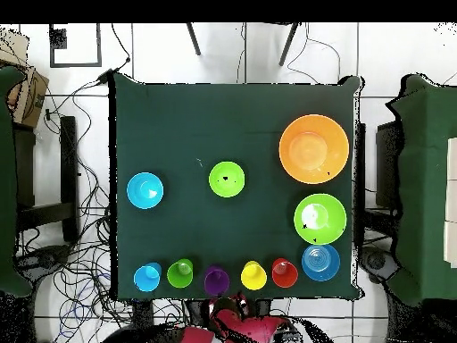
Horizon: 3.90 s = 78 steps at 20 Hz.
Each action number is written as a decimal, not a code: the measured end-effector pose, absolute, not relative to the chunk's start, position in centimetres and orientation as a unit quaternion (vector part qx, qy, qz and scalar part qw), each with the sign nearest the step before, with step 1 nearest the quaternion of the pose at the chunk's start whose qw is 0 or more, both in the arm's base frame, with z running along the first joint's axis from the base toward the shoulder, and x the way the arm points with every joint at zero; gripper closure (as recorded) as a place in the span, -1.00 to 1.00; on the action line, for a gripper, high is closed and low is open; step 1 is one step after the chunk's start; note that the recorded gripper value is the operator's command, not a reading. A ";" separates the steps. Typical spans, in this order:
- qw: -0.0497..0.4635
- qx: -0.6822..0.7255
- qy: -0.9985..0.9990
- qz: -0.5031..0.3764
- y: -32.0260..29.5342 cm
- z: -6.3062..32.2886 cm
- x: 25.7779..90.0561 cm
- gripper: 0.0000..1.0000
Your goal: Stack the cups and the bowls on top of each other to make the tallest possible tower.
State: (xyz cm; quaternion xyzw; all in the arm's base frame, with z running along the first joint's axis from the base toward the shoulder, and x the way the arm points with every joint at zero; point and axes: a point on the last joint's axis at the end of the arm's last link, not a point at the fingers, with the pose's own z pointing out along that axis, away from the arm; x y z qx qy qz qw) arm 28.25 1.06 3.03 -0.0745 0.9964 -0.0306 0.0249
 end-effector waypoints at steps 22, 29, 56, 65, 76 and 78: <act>0.053 -0.080 0.995 -0.037 3.0 3.6 30.5 -1.00; 0.044 -0.094 0.994 -0.042 3.8 3.3 29.7 -1.00; 0.060 -0.114 0.991 -0.046 2.6 -1.3 28.7 -1.00; 0.066 -0.109 0.991 -0.049 2.8 -1.1 29.1 1.00; 0.073 -0.109 0.990 -0.051 2.7 -0.8 29.7 1.00; 0.074 -0.107 0.990 -0.050 2.7 -0.8 29.7 1.00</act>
